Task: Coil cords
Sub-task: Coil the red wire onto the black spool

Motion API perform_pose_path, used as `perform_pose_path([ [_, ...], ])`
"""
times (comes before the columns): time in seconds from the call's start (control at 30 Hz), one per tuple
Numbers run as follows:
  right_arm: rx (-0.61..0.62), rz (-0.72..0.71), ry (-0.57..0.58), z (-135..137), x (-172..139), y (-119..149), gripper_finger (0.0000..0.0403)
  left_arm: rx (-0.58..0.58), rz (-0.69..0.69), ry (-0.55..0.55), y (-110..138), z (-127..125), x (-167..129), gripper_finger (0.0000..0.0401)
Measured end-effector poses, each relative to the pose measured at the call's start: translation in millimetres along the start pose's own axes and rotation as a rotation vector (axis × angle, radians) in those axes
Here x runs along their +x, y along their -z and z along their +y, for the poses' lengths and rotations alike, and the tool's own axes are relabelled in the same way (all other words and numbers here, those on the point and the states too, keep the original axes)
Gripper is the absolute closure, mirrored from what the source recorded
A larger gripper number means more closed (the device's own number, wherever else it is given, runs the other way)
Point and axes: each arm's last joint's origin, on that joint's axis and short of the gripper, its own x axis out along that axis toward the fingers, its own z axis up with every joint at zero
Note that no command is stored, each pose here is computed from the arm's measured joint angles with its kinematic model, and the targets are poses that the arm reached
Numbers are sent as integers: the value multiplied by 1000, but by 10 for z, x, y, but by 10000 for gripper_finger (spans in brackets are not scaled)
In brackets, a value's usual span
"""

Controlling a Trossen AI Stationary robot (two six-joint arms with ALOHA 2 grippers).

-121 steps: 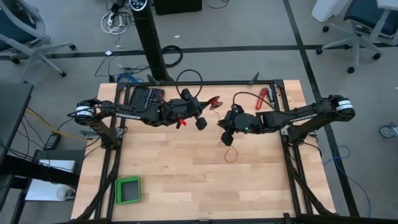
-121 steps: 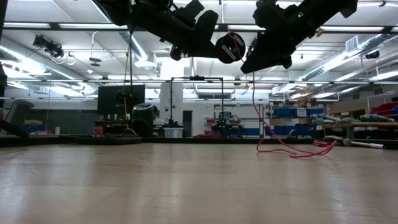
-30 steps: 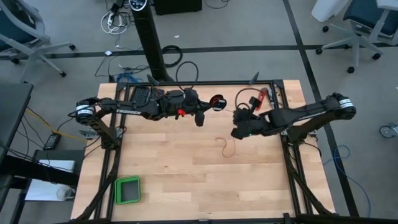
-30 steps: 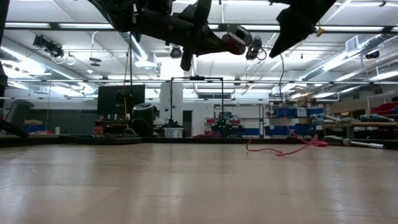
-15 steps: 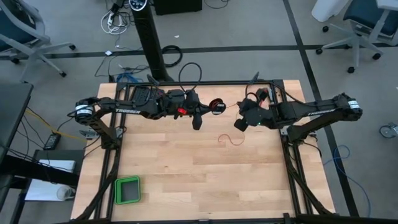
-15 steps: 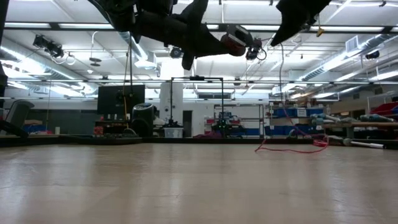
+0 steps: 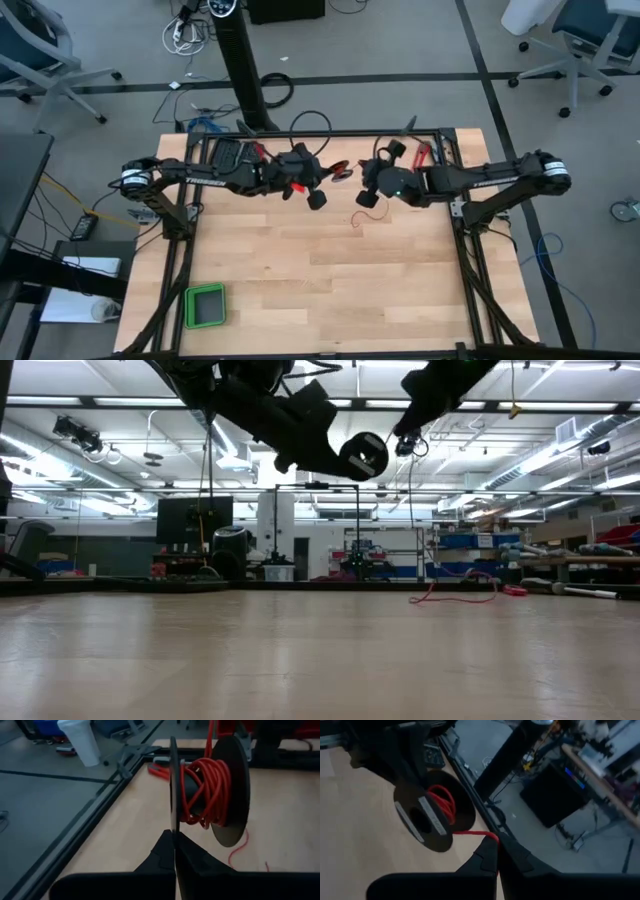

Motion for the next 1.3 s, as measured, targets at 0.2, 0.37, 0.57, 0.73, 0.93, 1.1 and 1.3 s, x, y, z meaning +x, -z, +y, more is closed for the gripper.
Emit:
perform_pose_path([
  [0.2,-61,-76,2,145,143,-102,391,16,36,-51,35,14,-1,400],
  [0.37,-15,-105,-53,225,174,-124,356,23,57,-155,54,43,-3,401],
  [0.57,84,-125,-189,263,168,-135,326,22,10,-211,8,29,-8,401],
  [0.73,104,-113,-219,300,175,-122,323,49,-33,-209,-40,-29,-24,401],
  [0.93,200,15,-331,277,89,33,331,68,4,-199,-2,-65,-30,401],
  [1.1,252,82,-417,445,198,401,333,67,3,-198,-3,-68,-31,401],
  [1.3,414,4,-528,531,380,792,332,58,-17,-153,-20,-82,-29,401],
])
